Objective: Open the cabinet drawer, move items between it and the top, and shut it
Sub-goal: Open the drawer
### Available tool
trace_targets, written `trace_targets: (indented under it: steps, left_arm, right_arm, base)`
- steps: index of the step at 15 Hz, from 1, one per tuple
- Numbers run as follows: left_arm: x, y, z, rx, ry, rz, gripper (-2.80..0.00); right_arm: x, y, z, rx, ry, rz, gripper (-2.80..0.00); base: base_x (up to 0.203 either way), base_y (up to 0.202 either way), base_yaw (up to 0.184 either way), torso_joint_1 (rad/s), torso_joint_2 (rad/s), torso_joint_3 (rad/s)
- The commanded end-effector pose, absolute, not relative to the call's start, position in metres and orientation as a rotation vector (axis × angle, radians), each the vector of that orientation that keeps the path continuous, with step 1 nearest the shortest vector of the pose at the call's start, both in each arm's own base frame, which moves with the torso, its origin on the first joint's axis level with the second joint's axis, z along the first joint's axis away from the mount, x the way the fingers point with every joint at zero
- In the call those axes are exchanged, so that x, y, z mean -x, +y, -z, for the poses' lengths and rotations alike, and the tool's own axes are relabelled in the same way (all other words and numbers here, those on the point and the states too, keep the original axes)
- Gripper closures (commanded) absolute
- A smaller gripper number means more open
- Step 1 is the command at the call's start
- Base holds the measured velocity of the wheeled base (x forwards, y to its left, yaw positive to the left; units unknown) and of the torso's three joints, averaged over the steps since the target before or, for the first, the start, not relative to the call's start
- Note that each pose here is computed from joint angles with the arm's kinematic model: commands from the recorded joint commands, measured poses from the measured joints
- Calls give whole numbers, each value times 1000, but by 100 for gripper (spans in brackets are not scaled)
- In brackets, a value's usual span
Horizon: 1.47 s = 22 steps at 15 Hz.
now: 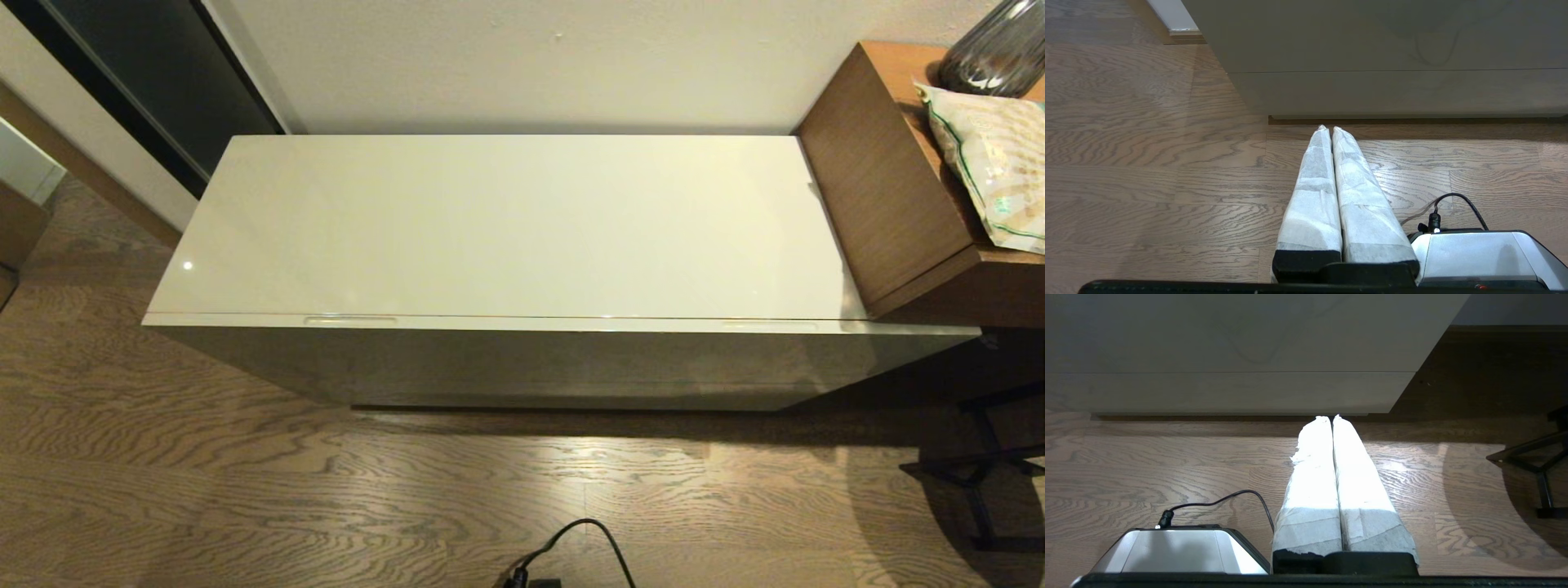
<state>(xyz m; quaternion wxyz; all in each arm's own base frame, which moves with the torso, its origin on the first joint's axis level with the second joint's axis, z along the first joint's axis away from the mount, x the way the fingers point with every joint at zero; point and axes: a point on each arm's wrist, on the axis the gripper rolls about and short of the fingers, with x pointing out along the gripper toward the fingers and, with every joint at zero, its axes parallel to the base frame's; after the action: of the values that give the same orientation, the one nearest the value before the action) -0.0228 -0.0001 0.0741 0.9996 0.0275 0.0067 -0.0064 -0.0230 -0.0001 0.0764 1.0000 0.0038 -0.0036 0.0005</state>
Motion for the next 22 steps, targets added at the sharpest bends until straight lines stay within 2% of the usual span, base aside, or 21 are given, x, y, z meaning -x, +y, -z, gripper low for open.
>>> trace_targets:
  steps: [1, 22]
  left_arm:
    - [23, 0, -74, -55, 15, 13, 0]
    - [23, 0, -74, -55, 15, 13, 0]
  right_arm:
    - [23, 0, -76, -8, -8, -2, 0]
    - [23, 0, -76, 3, -9, -6, 0]
  base:
    - [0, 0, 0, 0, 0, 0]
    - [0, 0, 0, 0, 0, 0]
